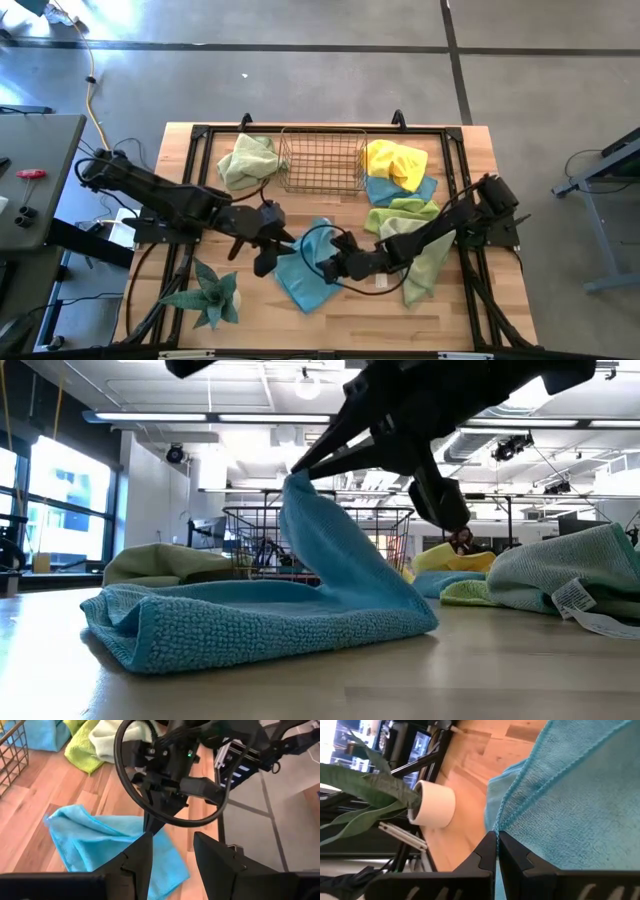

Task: Fold microfiber towels
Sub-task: Fold the left blue towel

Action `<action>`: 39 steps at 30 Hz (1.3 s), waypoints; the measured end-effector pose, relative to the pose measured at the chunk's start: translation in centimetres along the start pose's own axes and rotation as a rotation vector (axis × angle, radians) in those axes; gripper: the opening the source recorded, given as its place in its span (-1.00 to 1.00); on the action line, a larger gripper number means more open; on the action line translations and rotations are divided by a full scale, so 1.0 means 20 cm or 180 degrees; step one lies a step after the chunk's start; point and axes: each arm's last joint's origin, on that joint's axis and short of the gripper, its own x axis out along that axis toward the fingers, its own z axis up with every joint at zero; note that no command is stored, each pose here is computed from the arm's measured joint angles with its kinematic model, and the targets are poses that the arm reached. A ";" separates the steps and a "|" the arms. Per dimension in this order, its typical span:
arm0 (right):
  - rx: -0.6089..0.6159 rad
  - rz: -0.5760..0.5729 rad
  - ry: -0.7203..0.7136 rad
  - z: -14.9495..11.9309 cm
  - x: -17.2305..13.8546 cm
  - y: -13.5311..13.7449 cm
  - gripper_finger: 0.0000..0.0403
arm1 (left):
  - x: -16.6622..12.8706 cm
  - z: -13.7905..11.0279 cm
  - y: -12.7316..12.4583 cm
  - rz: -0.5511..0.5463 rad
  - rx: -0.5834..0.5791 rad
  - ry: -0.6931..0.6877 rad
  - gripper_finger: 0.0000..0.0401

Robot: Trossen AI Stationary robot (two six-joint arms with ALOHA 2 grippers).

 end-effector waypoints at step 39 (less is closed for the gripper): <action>-0.0634 0.0859 0.1152 -0.24 0.37 0.22 -1.00 | -0.05 -0.12 -0.11 -0.0132 0.0229 0.0310 -0.34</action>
